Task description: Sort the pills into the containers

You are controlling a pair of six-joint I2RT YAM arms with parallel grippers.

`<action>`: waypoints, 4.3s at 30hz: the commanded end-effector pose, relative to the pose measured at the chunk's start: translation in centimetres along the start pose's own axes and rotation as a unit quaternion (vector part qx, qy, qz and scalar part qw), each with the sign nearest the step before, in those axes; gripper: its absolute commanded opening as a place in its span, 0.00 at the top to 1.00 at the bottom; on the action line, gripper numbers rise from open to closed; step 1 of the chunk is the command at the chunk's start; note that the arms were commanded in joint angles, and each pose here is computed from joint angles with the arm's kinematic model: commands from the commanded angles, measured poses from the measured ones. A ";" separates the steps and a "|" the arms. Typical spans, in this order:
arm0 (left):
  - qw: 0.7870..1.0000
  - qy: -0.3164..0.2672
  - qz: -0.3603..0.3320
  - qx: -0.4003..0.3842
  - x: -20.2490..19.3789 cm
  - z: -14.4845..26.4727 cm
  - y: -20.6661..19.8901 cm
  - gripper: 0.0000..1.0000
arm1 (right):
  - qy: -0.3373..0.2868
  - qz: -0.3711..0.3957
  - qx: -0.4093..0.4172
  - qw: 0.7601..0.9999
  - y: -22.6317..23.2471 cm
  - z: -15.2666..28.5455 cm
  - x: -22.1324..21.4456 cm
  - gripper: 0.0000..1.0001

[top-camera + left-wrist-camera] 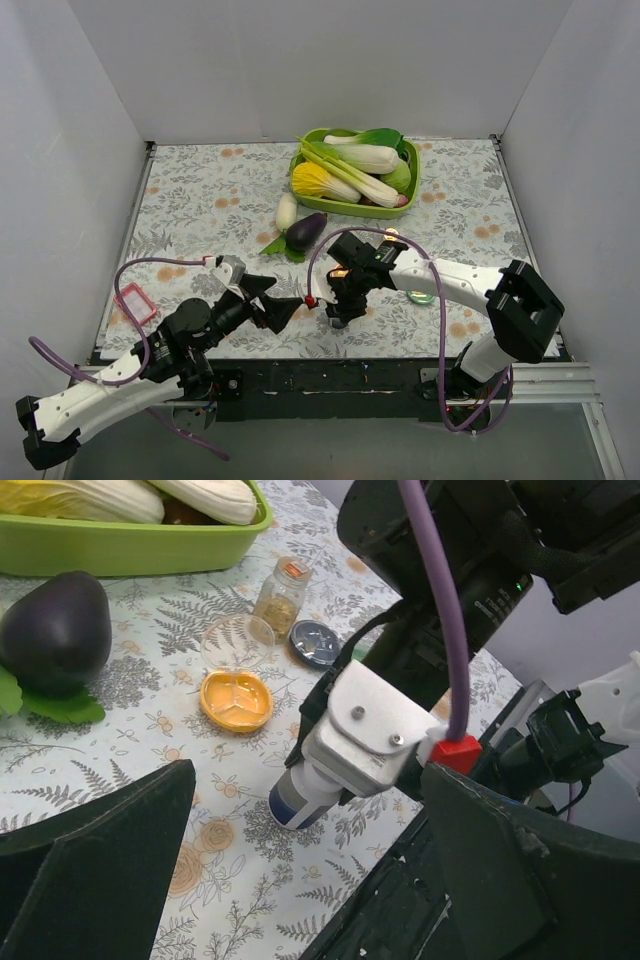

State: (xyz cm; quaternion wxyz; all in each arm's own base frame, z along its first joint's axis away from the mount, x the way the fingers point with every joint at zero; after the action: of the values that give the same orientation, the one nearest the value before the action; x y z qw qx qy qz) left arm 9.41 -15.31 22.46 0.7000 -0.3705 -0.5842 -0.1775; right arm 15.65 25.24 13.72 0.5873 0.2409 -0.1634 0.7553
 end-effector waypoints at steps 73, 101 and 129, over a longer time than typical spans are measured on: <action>0.961 0.020 -0.242 -0.130 -2.9 -8.8 -3.7 1.00 | -0.386 -0.446 0.032 0.807 -0.1 15.7 1.6 0.16; 0.965 0.007 -0.236 -0.110 -2.6 -9.6 -3.6 1.00 | -0.344 -0.424 0.109 0.830 1.2 13.2 3.4 0.87; 0.962 0.082 -0.189 -0.180 -4.8 -7.0 -3.8 1.00 | -0.354 -0.300 0.020 0.886 1.0 17.3 7.4 0.11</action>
State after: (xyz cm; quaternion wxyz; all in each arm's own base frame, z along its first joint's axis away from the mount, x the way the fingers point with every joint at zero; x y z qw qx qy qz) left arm 9.82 -23.69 17.49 0.6136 -0.3677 -0.5291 -0.4565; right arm 15.78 21.42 29.31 0.5802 0.4848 -0.2969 0.5833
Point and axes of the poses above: each gripper's point midway between its finger pads, its own z axis back along the fingers, its own y axis along the line the jaws close on, x = y × z, the point moved 8 cm from there along z, back along the fingers, and after that the axes turned 7 degrees about -z, right-handed, at the moved point
